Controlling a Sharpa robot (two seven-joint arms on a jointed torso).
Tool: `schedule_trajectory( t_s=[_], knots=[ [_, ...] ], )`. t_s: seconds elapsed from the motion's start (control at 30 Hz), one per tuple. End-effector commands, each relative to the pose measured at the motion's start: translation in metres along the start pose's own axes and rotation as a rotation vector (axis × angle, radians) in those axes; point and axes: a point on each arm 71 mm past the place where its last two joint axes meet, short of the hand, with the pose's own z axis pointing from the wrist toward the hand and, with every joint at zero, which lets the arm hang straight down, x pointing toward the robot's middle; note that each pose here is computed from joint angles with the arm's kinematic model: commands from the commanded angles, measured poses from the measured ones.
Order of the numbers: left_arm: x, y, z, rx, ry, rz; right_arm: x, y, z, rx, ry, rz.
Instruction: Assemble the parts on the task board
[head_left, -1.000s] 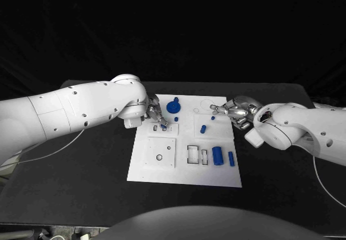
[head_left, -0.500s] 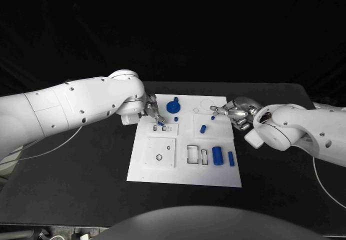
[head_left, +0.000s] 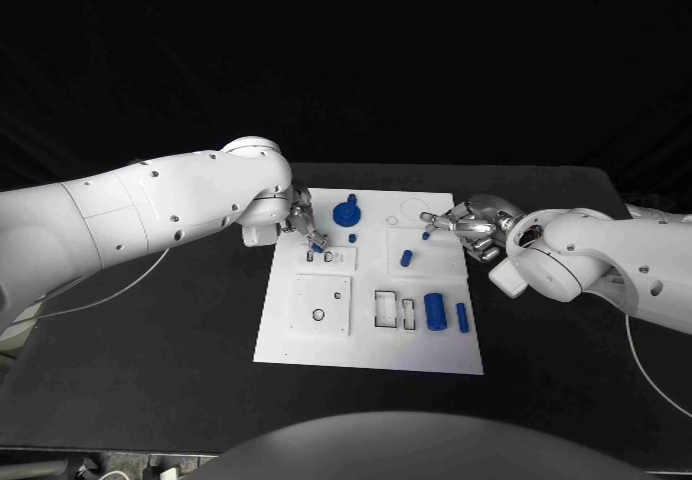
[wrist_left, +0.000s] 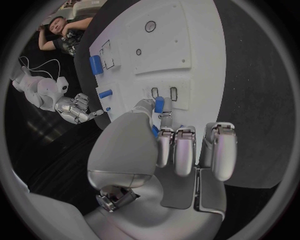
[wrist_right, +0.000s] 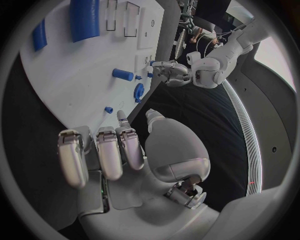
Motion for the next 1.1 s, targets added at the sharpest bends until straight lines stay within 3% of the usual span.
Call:
schedule_trajectory(
  t_s=[0.03,0.47,1.1],
  knots=[
    [0.0018,-0.0012,0.0008,-0.019,0.035,0.022,0.002,0.0,0.0,-0.004,0.015,-0.012],
    [0.0054,-0.0104,0.0031,-0.004,0.059,0.032,0.003,0.001,0.001,-0.006,0.016,-0.012],
    [0.0106,-0.015,0.0037,-0.001,0.091,0.046,0.003,0.001,0.001,-0.006,0.018,-0.012]
  ],
)
